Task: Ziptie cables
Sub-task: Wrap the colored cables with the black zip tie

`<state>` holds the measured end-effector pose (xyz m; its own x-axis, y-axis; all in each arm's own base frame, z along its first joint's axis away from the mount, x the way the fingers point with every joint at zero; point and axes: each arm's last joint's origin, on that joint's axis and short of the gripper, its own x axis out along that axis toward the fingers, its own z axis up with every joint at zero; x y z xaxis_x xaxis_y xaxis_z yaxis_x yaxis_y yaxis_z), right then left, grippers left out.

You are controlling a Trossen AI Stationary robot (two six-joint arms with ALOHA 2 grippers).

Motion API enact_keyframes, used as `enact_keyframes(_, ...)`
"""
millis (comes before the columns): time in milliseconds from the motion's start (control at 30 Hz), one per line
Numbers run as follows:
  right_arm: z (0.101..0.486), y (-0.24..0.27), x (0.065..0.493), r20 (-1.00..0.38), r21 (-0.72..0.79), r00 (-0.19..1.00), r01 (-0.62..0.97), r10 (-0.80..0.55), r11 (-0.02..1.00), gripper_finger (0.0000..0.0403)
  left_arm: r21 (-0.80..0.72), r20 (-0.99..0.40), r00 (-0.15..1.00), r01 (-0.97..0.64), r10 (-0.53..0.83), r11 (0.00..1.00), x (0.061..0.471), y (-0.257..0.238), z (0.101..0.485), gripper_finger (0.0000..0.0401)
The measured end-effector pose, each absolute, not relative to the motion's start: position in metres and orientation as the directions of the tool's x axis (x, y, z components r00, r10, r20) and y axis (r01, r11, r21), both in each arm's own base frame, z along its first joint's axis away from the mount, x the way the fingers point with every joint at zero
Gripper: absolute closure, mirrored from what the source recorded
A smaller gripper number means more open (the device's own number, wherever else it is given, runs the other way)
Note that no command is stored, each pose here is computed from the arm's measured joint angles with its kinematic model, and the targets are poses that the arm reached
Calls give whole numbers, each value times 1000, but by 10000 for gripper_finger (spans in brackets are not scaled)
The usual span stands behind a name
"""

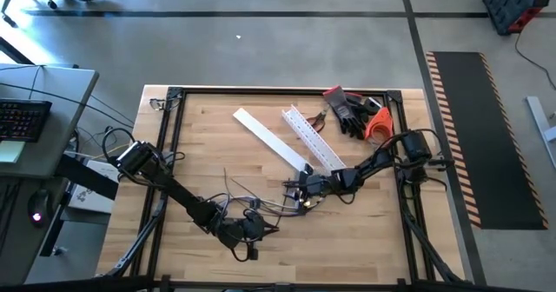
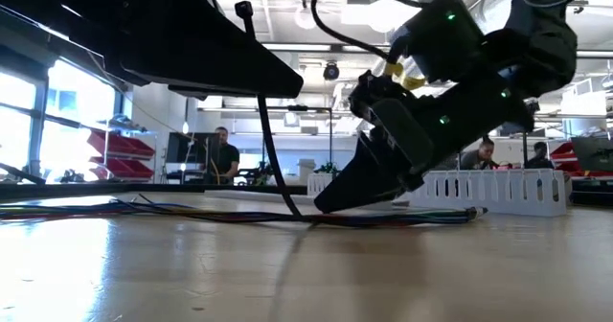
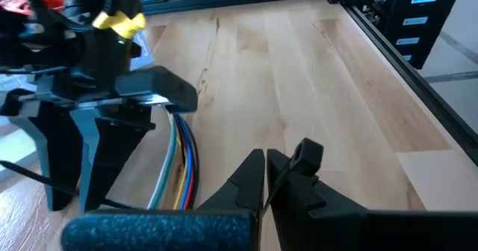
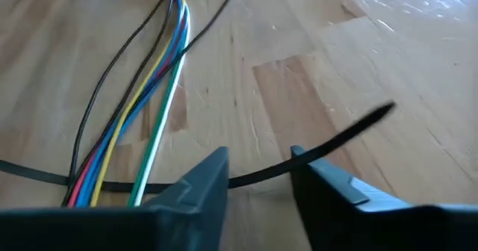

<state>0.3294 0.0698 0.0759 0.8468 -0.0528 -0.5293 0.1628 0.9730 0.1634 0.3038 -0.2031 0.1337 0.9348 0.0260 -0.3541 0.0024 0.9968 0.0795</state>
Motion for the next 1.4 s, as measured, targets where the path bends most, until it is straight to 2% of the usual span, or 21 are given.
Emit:
enact_keyframes(133, 77, 73, 329, -515, 145, 855, 159, -63, 977, 371, 67, -356, 934, 39, -12, 997, 305, -203, 134, 401)
enact_keyframes(200, 78, 76, 329, -504, 114, 860, 156, -78, 981, 394, 73, -358, 933, 64, -34, 995, 305, -203, 134, 401)
enact_keyframes(500, 84, 104, 324, -433, -80, 881, 171, -189, 982, 402, 73, -339, 938, 108, -77, 991, 313, -196, 138, 401)
enact_keyframes(733, 102, 135, 337, -408, -228, 899, 67, -158, 971, 403, 55, -355, 933, 79, -54, 995, 323, -179, 136, 401)
enact_keyframes(900, 113, 153, 346, -472, -375, 846, 62, -248, 925, 403, 19, -359, 933, 47, -37, 999, 326, -173, 136, 401)
enact_keyframes(1067, 125, 168, 348, -439, -519, 821, 100, -365, 849, 403, 7, -367, 929, 42, -36, 999, 325, -172, 134, 401)
enact_keyframes(1400, 129, 175, 354, -399, -616, 820, 92, -411, 782, 403, -99, -383, 923, -3, -35, 995, 327, -167, 133, 401)
